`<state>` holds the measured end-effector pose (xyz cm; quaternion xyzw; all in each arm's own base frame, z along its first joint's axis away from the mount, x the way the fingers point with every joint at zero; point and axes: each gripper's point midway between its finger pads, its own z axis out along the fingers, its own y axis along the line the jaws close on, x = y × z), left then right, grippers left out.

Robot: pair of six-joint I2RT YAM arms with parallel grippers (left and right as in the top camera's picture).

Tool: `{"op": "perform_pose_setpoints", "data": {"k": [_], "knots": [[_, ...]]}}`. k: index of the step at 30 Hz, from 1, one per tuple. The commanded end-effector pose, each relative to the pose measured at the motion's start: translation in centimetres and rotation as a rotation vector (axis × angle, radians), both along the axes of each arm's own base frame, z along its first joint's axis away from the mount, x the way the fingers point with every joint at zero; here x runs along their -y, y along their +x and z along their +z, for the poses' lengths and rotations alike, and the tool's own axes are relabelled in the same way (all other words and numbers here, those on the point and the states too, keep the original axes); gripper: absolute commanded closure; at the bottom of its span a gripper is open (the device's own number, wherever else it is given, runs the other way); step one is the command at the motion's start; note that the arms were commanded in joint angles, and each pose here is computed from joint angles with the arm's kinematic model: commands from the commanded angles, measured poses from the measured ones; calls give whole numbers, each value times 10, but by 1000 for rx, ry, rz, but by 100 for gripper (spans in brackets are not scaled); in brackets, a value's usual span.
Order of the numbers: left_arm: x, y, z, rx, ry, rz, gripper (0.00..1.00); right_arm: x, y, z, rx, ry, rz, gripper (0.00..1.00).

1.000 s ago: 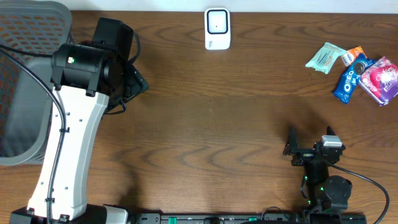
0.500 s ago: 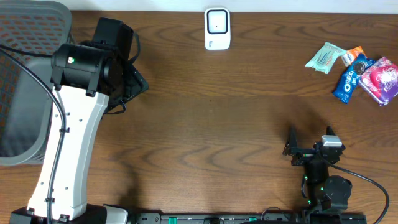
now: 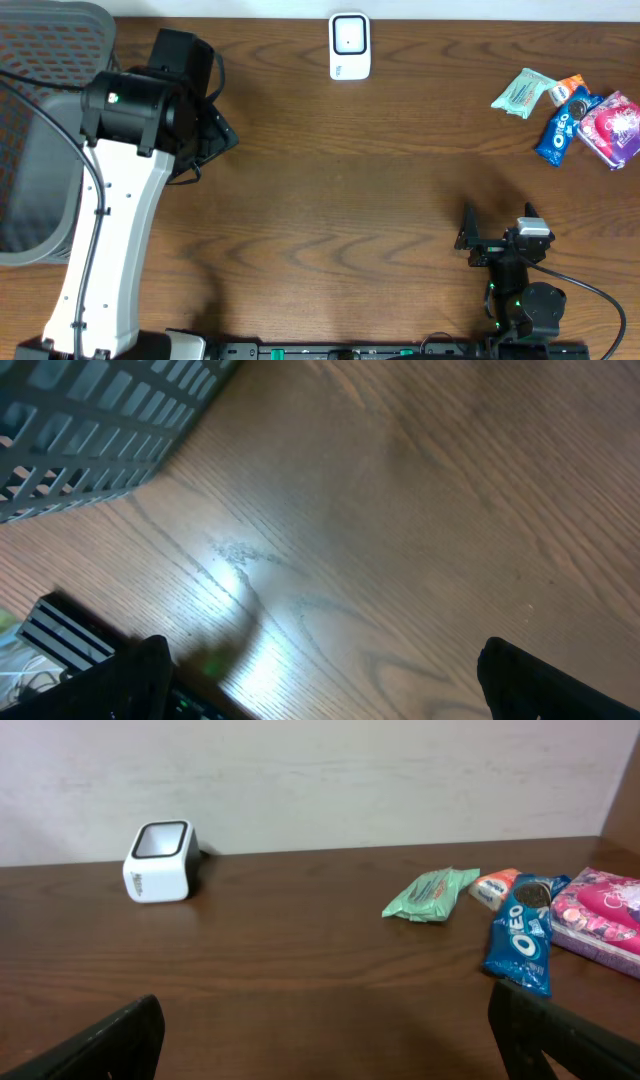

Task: Scan the item barcode

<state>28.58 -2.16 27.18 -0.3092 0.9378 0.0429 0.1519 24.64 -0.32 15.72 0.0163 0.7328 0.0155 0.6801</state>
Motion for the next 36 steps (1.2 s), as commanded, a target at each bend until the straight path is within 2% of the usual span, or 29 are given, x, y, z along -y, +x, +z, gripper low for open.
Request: {"op": "perform_pose_setpoints", "data": {"k": [1,4,9,19,22,26,36], "knots": [[-9,-19,13,47,19,-12,2,-3,0,0,2,13,11,1],[-12,-34,14,79,15,-17,2,-3,0,0,2,13,12,1],[-16,-52,5,169,41,-149,2,-3,0,0,2,13,11,1],[-6,-65,-34,419,74,-424,2,-3,0,0,2,13,12,1],[-2,-68,-42,534,82,-484,2,-3,0,0,2,13,11,1],[-6,-76,-48,708,102,-476,2,-3,0,0,2,13,11,1],[-6,-69,-67,966,135,-460,2,-3,0,0,2,13,12,1]]}}
